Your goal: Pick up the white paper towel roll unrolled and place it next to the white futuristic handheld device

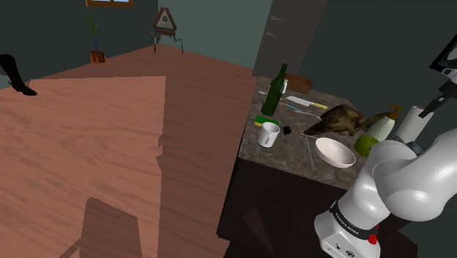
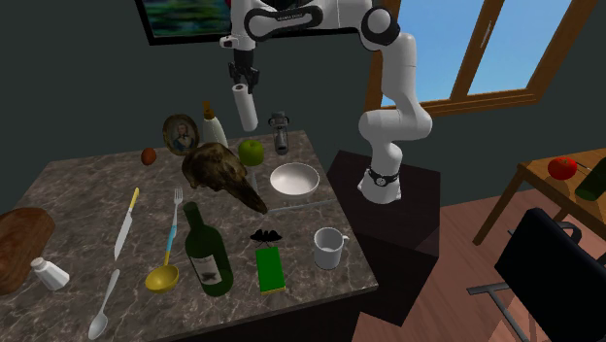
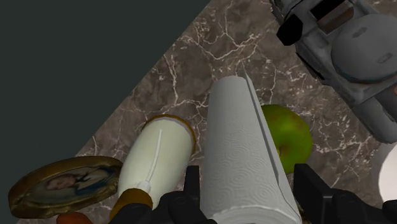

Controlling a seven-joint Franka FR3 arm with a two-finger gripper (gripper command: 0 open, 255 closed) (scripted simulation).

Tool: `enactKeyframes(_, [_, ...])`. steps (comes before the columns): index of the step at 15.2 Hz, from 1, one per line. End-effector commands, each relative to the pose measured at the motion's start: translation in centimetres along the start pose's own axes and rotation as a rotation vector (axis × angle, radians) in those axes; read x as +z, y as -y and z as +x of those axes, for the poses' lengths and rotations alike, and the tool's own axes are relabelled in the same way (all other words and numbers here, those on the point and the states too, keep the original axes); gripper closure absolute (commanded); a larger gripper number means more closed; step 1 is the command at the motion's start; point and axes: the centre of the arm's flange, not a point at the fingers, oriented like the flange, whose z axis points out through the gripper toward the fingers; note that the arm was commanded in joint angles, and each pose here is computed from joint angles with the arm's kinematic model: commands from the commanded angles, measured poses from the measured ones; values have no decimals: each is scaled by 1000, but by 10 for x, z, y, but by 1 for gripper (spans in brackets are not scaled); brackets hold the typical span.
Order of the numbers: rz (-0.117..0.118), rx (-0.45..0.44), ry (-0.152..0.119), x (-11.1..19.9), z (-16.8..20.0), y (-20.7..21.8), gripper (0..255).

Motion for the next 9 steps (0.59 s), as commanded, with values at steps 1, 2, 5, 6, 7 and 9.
enactKeyframes(1, [0, 0, 0, 11, -1, 1, 255])
enactKeyframes(2, [0, 0, 0, 16, -2, 2, 255])
enactKeyframes(5, [0, 0, 0, 32, -3, 3, 255])
enactKeyframes(6, [0, 0, 0, 37, -4, 3, 255])
enactKeyframes(7, [0, 0, 0, 42, -4, 3, 255])
enactKeyframes(9, [0, 0, 0, 53, -5, 4, 255])
